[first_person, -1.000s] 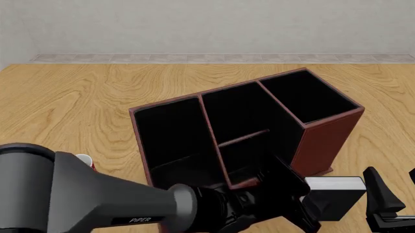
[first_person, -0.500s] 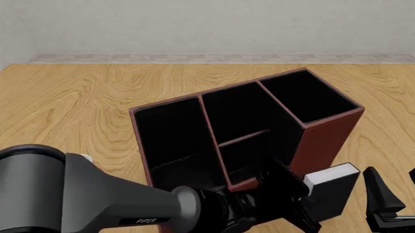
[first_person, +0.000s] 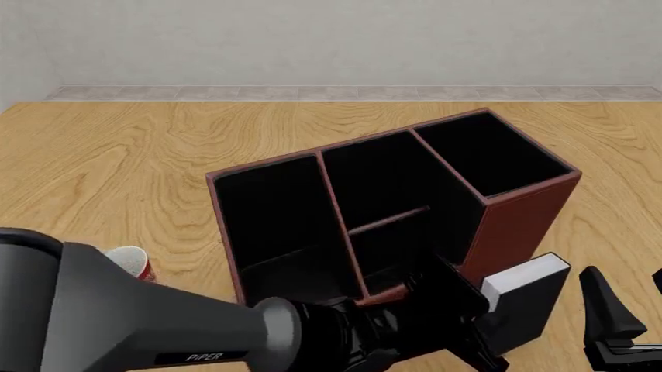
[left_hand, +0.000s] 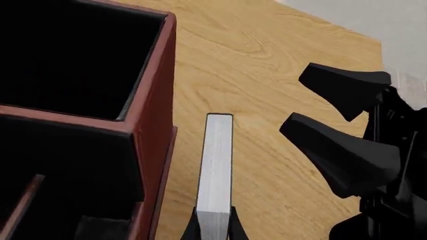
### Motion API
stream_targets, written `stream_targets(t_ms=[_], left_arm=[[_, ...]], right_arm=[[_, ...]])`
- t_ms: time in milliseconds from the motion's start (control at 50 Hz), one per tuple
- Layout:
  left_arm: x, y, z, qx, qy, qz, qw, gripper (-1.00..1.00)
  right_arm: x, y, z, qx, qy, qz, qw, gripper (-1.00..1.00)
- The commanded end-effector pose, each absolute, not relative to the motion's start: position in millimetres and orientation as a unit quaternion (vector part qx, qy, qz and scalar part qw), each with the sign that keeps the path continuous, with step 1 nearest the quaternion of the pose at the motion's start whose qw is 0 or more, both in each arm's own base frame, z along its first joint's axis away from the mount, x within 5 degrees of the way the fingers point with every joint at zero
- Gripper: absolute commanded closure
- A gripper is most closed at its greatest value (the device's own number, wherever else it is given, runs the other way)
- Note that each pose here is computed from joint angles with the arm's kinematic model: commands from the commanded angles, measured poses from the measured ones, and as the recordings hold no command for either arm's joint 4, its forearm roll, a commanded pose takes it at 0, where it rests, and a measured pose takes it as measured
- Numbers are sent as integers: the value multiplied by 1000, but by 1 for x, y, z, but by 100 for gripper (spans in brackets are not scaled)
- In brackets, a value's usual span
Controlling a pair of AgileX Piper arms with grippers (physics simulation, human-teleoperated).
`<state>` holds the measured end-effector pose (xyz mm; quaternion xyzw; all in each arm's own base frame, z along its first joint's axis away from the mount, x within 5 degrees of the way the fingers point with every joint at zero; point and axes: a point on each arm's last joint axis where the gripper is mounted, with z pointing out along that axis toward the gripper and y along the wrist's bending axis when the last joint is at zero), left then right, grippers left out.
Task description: Pick up the book and place it in the right compartment of the caddy.
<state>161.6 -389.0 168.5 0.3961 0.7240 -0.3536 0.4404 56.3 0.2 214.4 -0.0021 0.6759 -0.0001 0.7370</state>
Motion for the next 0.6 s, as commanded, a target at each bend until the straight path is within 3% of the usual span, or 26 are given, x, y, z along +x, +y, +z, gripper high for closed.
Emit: stream_targets(t_ms=[20, 600], left_arm=[[158, -382, 191, 405, 704, -356, 462, 100], [154, -355, 213, 406, 690, -353, 485, 100]], right_arm=[[56, 0, 214, -2, 676, 0, 737, -100], [56, 0, 214, -2, 676, 0, 737, -100]])
